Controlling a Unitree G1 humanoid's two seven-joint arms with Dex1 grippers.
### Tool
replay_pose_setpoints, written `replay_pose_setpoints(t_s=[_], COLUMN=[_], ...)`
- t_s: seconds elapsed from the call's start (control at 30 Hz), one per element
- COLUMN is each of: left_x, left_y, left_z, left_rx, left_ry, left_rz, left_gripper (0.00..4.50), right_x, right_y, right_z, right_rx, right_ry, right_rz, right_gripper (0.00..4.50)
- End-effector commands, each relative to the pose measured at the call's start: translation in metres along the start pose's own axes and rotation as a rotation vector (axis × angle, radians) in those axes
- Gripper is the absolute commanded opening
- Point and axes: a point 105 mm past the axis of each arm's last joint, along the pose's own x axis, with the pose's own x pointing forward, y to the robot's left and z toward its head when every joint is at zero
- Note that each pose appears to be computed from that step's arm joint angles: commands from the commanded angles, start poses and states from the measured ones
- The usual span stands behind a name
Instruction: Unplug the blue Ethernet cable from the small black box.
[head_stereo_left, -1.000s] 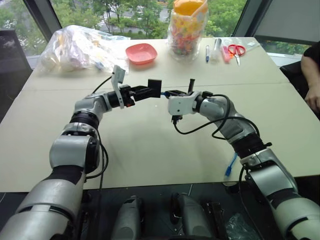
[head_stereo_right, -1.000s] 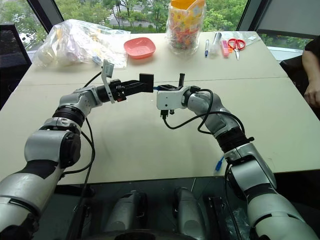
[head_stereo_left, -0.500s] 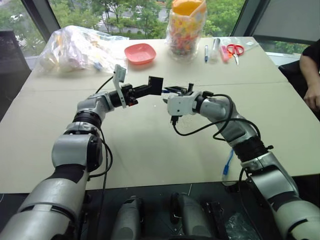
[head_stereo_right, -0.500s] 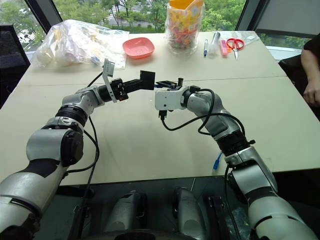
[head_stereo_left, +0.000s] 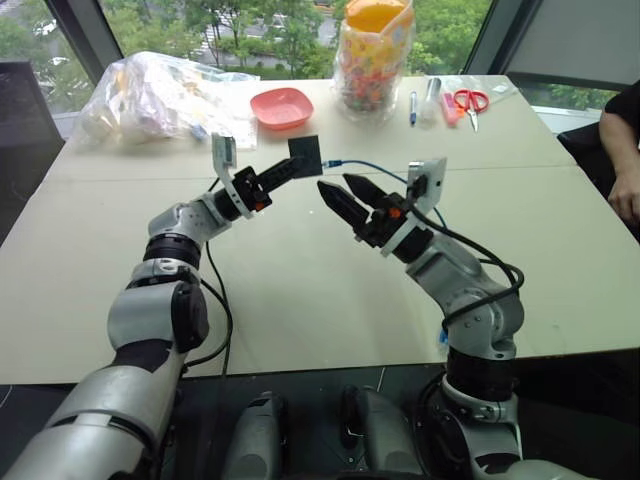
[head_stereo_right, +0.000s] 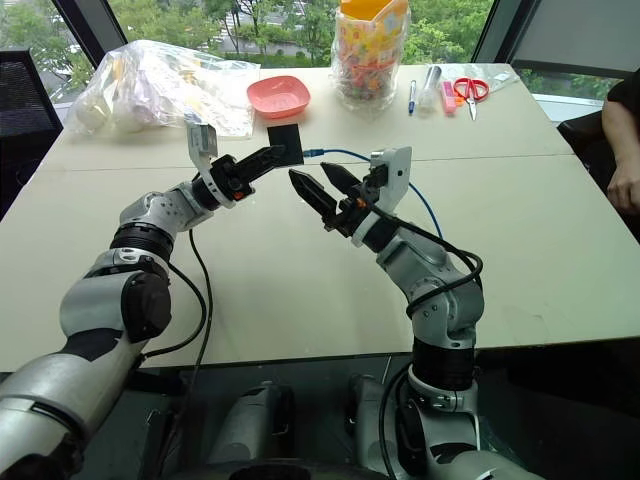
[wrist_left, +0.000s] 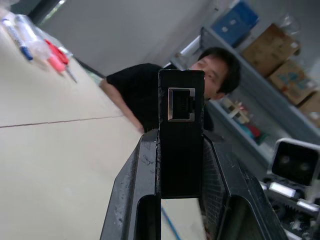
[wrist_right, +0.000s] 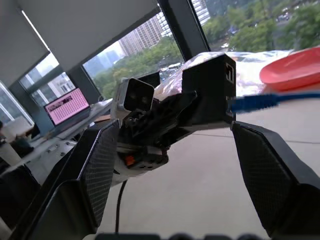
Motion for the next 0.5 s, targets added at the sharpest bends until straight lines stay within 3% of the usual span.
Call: replay_pose_setpoints(t_s=[0.03, 0.1, 0.23, 0.5], left_x=[0.009, 0.010, 0.012, 0.010], left_y=[-0.026, -0.034, -0.043, -0.047], left_z=[0.011, 0.004, -0.011, -0.011], left_rx=[-0.018, -0.018, -0.019, -0.028], left_ry=[-0.046, -0.015, 0.020, -0.008], left_rz=[-0.123, -0.152, -0.176, -0.164], left_gripper=[0.49, 0.49, 0.49, 0.49], right_x=[0.000, 0.003, 0.006, 0.011], right_y=[0.008, -0.004, -0.003, 0.004], right_z=[0.007, 0.006, 0.013, 0.024], right_rx=[0.088, 0.095, 0.131, 0.144], right_ry=[-0.052, -0.070, -0.122, -0.187], right_rz=[0.022, -0.053, -0.038, 0.000], right_gripper=[3.67, 3.67, 3.67, 3.67])
